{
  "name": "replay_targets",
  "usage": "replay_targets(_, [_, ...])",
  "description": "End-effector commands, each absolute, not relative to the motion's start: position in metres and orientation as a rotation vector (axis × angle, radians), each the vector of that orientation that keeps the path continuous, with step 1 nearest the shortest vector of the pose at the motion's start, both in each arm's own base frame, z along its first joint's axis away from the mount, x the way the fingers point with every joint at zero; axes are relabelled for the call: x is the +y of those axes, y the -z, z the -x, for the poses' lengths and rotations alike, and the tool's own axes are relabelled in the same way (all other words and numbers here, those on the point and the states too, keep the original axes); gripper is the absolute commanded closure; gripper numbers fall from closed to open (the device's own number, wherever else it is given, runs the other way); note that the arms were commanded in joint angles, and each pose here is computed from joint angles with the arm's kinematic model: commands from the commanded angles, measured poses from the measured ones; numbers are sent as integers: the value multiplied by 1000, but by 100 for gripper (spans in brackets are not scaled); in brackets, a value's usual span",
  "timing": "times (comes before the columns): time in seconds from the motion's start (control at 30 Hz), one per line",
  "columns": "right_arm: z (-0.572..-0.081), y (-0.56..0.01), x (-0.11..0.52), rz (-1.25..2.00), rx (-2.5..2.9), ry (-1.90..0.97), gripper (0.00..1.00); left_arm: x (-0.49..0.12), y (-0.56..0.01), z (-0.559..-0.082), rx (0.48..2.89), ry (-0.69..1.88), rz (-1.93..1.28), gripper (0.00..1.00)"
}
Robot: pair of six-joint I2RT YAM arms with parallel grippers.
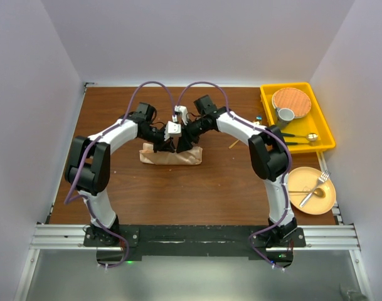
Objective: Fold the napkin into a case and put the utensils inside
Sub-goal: Pass from the left arm to the right, then turn over the smaller rectangle-folded napkin at the center of the board.
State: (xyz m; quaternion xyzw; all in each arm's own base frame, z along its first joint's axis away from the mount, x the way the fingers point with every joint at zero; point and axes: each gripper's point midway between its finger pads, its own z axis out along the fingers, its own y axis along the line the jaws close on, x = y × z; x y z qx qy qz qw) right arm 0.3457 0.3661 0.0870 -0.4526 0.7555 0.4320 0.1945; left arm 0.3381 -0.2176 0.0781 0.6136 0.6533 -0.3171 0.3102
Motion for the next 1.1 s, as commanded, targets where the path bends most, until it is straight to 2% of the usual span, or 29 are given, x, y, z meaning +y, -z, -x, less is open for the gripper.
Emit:
replay_targets(0.0, [-345,-81,369,1323,2096,-1167,43,-228,-104,-340,1609,835,-1618,100])
replay_targets(0.23, [-344,-74,366,1323,2111,-1126,52,-229,-103,-341,1611,838,-1614,100])
replay_targets(0.33, [-343,-67,365,1329,2123,-1116,58,-228,-102,-340,1617,838,-1615,100])
replay_targets(0.47, [-344,-68,365,1329,2120,-1105,78,-226,-97,-338,1623,839,-1624,100])
replay_targets(0.5, [-345,-71,365,1326,2114,-1103,88,-226,-97,-338,1623,835,-1626,100])
replay_targets(0.57, [-345,-75,366,1319,2108,-1108,99,-226,-98,-340,1622,832,-1622,100])
replay_targets(0.6, [-345,-77,366,1319,2104,-1105,100,-226,-98,-339,1631,835,-1615,100])
replay_targets(0.63, [-346,-81,366,1314,2099,-1103,100,-227,-103,-342,1623,823,-1607,97])
replay_targets(0.67, [-347,-87,367,1312,2089,-1100,100,-225,-106,-344,1632,816,-1594,84])
replay_targets(0.77, [-353,-100,366,1310,2056,-1053,100,-214,-131,-362,1651,816,-1457,62])
replay_targets(0.87, [-365,-111,361,1319,2015,-943,100,-187,-168,-387,1761,883,-1167,54])
replay_targets(1.07, [-405,-143,352,1291,1876,-680,100,-134,-209,-415,1795,767,-947,51])
